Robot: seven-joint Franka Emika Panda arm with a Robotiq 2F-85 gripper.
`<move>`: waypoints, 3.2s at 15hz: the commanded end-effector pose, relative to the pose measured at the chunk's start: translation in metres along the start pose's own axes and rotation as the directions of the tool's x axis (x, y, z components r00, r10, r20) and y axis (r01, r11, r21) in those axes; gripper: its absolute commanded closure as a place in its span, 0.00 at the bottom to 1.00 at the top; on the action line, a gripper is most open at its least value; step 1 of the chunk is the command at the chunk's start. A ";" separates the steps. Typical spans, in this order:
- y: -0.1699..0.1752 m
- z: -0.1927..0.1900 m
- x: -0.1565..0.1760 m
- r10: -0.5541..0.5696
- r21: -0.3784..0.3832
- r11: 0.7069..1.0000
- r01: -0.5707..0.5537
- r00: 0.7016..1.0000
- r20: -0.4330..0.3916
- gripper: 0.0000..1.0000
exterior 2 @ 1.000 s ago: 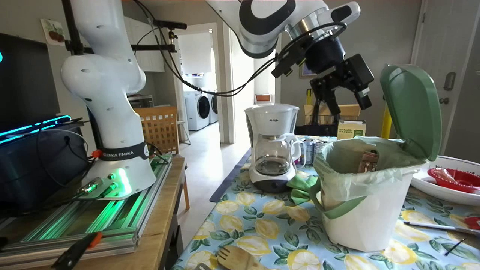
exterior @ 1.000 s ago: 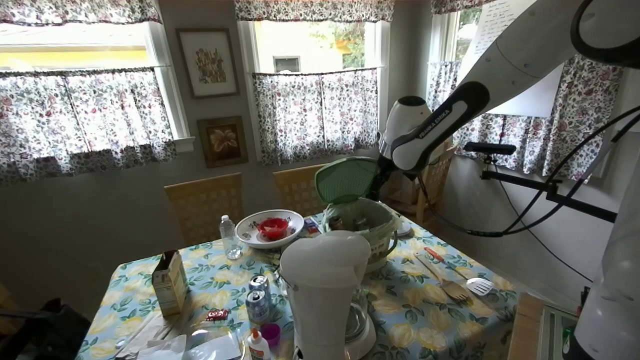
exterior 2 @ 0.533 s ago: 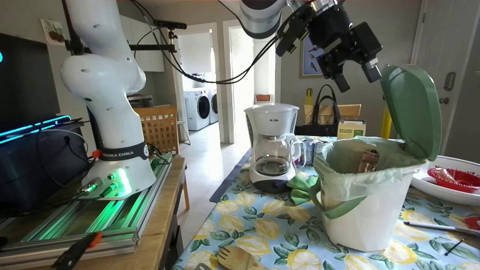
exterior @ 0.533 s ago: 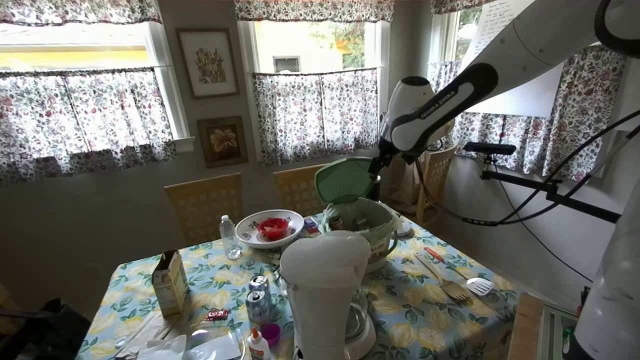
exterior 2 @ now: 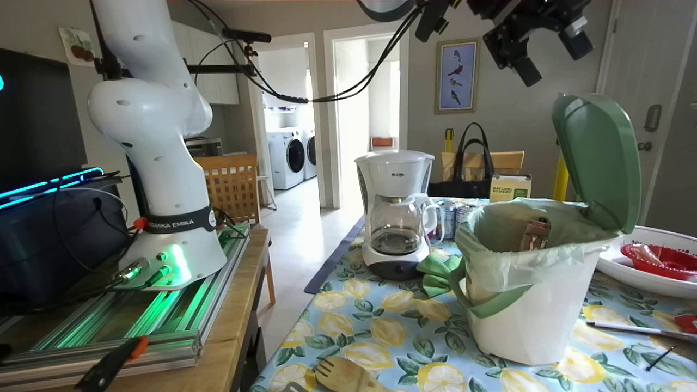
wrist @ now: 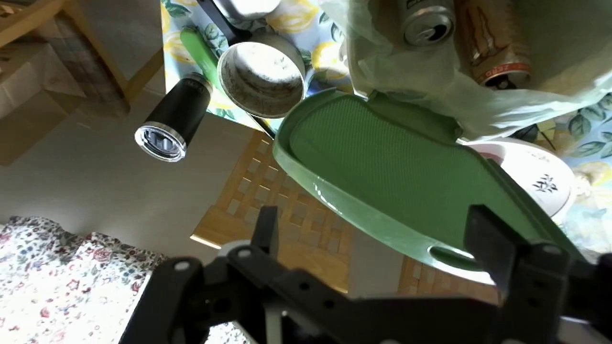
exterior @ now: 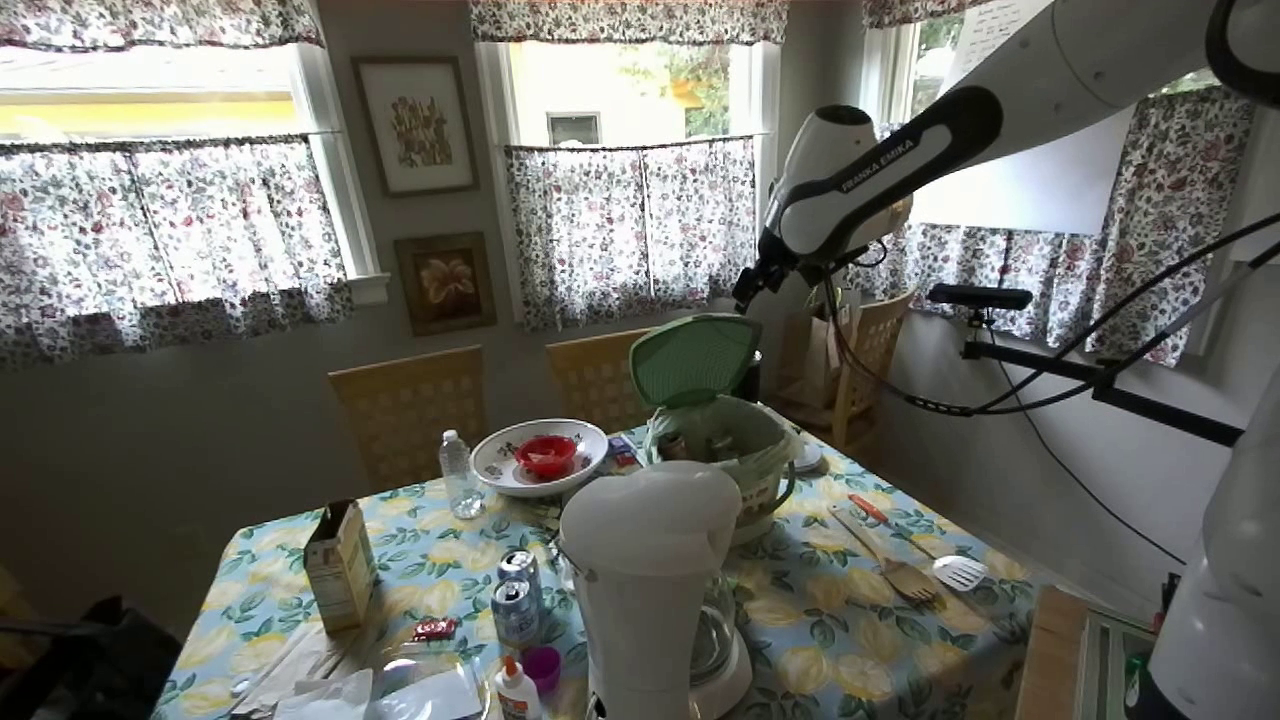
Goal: Open the bin and put the cans inside then close the bin.
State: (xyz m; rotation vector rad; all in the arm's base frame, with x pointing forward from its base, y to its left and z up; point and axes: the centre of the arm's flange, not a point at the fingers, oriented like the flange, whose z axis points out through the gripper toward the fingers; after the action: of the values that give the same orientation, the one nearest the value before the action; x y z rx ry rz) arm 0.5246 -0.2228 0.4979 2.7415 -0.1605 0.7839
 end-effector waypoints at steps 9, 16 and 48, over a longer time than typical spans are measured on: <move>0.018 0.037 0.026 0.184 0.090 0.980 -0.177 0.979 -0.082 0.00; 0.025 0.054 0.045 0.243 0.126 0.965 -0.230 0.966 -0.093 0.00; -0.019 0.080 0.021 0.171 0.241 0.942 -0.233 0.952 0.254 0.00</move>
State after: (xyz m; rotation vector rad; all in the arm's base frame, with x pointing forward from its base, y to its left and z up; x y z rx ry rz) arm 0.6010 -0.2408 0.4346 3.0826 -0.4499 0.6236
